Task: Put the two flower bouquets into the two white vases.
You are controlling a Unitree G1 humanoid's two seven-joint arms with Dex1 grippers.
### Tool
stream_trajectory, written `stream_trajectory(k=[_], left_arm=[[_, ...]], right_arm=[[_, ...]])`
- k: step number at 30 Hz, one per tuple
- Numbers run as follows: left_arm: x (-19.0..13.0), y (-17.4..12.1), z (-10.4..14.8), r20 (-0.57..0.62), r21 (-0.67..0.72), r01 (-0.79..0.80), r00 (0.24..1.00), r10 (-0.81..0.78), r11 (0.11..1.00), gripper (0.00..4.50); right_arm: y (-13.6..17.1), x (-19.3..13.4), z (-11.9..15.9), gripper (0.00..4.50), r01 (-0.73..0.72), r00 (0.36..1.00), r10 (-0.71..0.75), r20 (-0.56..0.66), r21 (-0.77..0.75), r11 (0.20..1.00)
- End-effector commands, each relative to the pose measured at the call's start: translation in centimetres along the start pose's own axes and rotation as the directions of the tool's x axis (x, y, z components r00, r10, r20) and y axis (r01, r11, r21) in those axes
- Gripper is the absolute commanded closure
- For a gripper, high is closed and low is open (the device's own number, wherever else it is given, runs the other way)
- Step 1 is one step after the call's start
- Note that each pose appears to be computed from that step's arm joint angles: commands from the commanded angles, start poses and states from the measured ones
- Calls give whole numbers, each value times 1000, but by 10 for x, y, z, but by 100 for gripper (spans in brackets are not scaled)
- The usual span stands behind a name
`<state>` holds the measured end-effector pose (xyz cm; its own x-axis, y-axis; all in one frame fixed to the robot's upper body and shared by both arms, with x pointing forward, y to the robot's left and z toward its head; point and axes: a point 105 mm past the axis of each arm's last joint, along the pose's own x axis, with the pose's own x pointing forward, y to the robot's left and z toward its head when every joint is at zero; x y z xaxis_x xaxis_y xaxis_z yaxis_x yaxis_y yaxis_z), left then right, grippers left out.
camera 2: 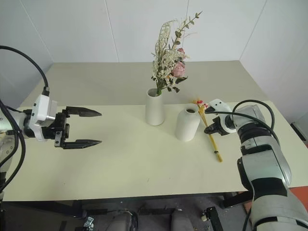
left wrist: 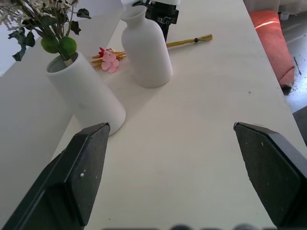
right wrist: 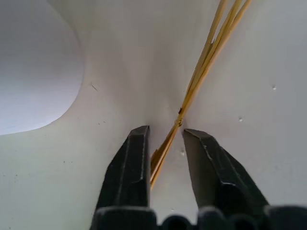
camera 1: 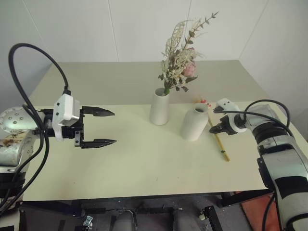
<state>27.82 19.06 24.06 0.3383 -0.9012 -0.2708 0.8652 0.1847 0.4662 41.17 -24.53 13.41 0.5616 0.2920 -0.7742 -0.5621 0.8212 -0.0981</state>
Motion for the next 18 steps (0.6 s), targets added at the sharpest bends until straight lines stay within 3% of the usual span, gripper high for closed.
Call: stream_trajectory(k=[1,4,6,9,11,13,15,18], left_arm=[[-9,4,13,15,56,-37,999,36,998,0],[-12,6,14,10,69,-47,999,46,997,0],[-14,9,19,33,73,-68,997,65,995,0],[-19,14,35,115,52,-103,989,96,993,0],[-22,14,42,146,46,-107,984,99,993,0],[-27,15,44,157,33,-121,981,114,992,0],[-31,16,42,156,23,-138,979,133,990,0],[-35,17,38,143,13,-151,979,148,988,0]], right_arm=[[-7,-7,5,447,28,999,-28,28,4,1000],[-17,-10,3,447,88,995,-89,47,27,996],[-35,-21,12,447,188,970,-196,143,66,980],[-61,-54,32,447,337,869,-361,340,127,933],[-73,-82,49,447,461,734,-464,495,139,876],[-78,-118,66,447,589,518,-555,651,200,783],[-71,-153,78,447,542,349,-544,763,310,781],[-52,-197,84,447,284,167,-440,882,385,878]])
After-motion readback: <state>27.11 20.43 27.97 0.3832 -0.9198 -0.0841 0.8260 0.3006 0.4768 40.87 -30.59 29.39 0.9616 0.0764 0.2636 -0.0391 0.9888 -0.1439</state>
